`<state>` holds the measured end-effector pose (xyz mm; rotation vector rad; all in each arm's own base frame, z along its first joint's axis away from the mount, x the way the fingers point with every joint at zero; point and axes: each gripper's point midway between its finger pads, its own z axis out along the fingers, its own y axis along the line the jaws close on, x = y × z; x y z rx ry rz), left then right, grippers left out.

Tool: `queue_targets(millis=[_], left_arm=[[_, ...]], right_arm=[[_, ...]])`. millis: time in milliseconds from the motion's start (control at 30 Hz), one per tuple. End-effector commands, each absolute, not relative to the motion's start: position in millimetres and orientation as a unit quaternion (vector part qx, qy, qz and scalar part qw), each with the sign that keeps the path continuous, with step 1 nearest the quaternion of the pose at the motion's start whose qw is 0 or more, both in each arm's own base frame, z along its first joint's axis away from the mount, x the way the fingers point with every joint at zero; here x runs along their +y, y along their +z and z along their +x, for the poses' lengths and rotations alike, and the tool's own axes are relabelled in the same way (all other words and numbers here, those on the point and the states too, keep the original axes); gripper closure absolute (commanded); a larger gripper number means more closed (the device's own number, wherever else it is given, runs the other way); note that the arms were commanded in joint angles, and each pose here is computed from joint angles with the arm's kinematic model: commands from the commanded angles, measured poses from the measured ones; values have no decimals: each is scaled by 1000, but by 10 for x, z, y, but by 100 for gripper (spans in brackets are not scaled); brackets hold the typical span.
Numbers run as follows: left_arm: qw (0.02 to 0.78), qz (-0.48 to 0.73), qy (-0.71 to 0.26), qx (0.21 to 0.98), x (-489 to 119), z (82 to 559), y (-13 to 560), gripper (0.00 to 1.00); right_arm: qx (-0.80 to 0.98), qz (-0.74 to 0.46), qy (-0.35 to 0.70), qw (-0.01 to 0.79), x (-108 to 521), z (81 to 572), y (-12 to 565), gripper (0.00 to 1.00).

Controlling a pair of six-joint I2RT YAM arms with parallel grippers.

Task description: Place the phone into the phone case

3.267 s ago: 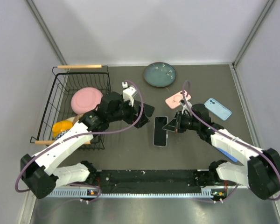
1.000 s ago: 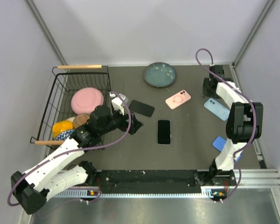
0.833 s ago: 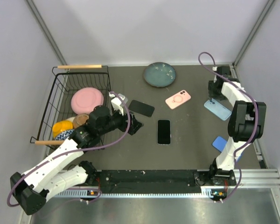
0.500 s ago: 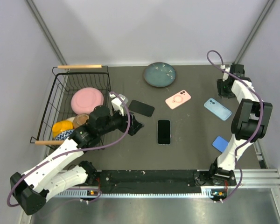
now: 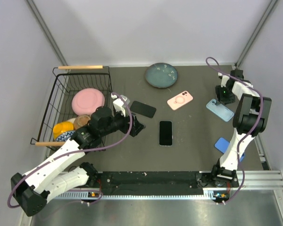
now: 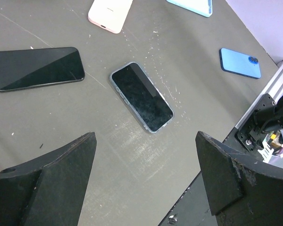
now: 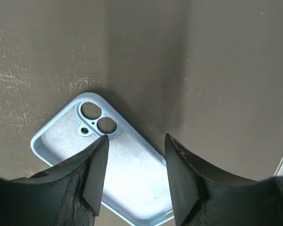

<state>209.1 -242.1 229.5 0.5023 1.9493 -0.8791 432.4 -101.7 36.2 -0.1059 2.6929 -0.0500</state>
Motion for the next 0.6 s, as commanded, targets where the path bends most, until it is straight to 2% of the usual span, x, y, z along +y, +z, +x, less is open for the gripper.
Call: queue_targets(millis=[0,200,300,533,567], left_arm=[[475,198,-363,777,-2457,2151,2471,9],[476,197,-362,777,-2449,2153,2473,10],[478,195,-364,775,-2439,2139,2495,11],[478,180,-354,784,-2376,2138,2475,13],[475,182,-355,784,-2380,2134,2468,15]], right_arm=[[969,-40,-6,245,-1084,4488,467,50],[974,-26,1,227,-1100,4458,320,54],[976,-18,7,217,-1081,4429,264,64],[972,35,16,232,-1026,4428,503,95],[971,42,24,235,-991,4417,541,96]])
